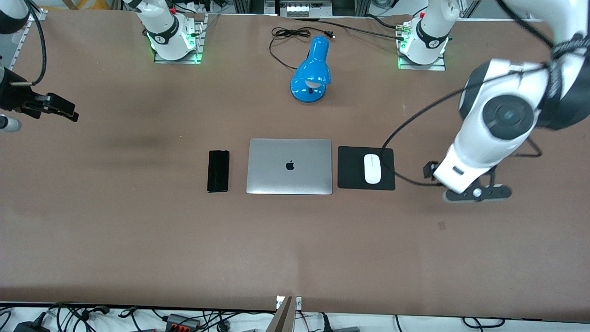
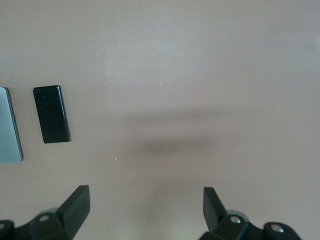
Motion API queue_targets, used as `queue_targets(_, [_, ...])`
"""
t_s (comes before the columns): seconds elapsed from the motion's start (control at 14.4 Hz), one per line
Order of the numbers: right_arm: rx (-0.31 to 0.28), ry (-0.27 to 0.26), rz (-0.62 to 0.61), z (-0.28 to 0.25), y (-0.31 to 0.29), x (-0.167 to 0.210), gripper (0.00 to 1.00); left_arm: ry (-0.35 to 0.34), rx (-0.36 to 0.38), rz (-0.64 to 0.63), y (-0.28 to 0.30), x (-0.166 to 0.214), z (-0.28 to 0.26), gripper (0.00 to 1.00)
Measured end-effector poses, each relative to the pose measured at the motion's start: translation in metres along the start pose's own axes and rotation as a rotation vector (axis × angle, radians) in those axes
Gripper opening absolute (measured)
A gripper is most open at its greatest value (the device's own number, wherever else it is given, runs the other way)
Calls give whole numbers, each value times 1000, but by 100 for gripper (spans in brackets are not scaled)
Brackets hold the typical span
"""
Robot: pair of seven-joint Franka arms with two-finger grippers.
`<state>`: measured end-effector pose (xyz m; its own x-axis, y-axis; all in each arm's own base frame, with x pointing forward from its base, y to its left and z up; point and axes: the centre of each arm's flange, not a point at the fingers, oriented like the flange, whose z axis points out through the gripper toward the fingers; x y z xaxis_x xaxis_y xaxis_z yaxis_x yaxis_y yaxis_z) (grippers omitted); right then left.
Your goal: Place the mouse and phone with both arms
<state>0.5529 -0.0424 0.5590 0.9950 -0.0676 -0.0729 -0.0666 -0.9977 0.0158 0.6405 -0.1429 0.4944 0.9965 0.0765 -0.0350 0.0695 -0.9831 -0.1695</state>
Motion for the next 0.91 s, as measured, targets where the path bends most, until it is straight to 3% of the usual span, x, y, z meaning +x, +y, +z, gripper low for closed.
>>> queue_targets(0.21, [1, 2, -3, -4, -1, 2, 100, -33, -144, -83, -39, -3, -28, 100])
queue_targets(0.63, [0, 9, -10, -10, -5, 1, 100, -54, -166, 176, -74, 3, -20, 100])
queue_targets(0.84, [0, 8, -10, -11, -5, 1, 100, -181, -154, 194, -86, -9, -7, 100])
queue_targets(0.91, [0, 9, -10, -11, -5, 1, 100, -192, -153, 196, -86, -11, -7, 100])
